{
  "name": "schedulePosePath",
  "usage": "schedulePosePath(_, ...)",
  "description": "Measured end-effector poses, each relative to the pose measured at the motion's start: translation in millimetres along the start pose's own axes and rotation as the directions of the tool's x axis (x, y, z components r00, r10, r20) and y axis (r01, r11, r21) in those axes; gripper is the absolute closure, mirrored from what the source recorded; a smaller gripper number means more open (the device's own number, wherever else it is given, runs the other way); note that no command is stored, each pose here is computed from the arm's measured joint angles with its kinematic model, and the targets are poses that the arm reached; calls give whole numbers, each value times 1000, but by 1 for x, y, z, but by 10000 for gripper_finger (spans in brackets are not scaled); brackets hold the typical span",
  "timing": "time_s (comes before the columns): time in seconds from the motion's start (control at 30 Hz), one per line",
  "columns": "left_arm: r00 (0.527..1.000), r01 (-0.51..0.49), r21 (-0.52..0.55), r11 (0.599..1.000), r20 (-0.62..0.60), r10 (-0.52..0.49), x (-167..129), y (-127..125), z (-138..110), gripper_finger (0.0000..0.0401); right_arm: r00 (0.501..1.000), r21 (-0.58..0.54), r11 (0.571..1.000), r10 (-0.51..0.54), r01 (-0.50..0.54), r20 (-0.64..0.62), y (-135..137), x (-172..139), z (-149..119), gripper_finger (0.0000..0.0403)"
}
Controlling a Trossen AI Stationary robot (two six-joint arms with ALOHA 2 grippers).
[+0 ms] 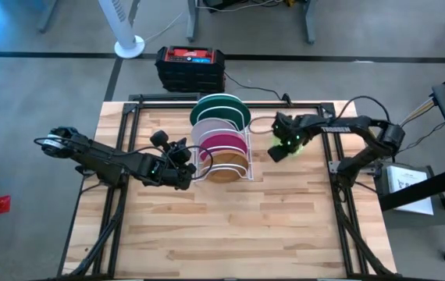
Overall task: Sort dishes
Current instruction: Put the light green plate in the dish rack
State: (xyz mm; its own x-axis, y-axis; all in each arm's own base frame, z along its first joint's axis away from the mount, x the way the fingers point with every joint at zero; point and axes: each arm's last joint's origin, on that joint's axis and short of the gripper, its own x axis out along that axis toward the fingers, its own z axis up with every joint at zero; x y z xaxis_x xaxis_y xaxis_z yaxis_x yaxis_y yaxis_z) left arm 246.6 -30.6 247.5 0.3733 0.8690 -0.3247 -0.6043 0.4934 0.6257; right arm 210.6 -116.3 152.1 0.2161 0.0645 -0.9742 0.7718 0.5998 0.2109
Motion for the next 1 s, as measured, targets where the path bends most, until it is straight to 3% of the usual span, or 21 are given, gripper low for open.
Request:
schedulePosePath(0.2, 1000, 0, 3, 1000, 0, 0, 0, 0, 0, 401, 996, -48, 998, 44, -40, 83, 30, -27, -24, 299)
schedulePosePath(0.33, 1000, 0, 3, 1000, 0, 0, 0, 0, 0, 401, 956, 39, 997, -82, 74, 282, 27, -53, -32, 284)
schedulePosePath(0.4, 1000, 0, 3, 1000, 0, 0, 0, 0, 0, 401, 937, 112, 985, -159, 130, 312, 16, -62, -34, 274)
schedulePosePath(0.63, 1000, 7, 2, 1000, -2, -7, 0, 0, 0, 401, 916, 284, 922, -331, 263, 226, -21, -68, -32, 232)
schedulePosePath(1.0, 1000, 14, -12, 1000, 2, -14, 0, -1, 1, 401, 914, 318, 889, -384, 329, 131, -34, -50, -18, 207)
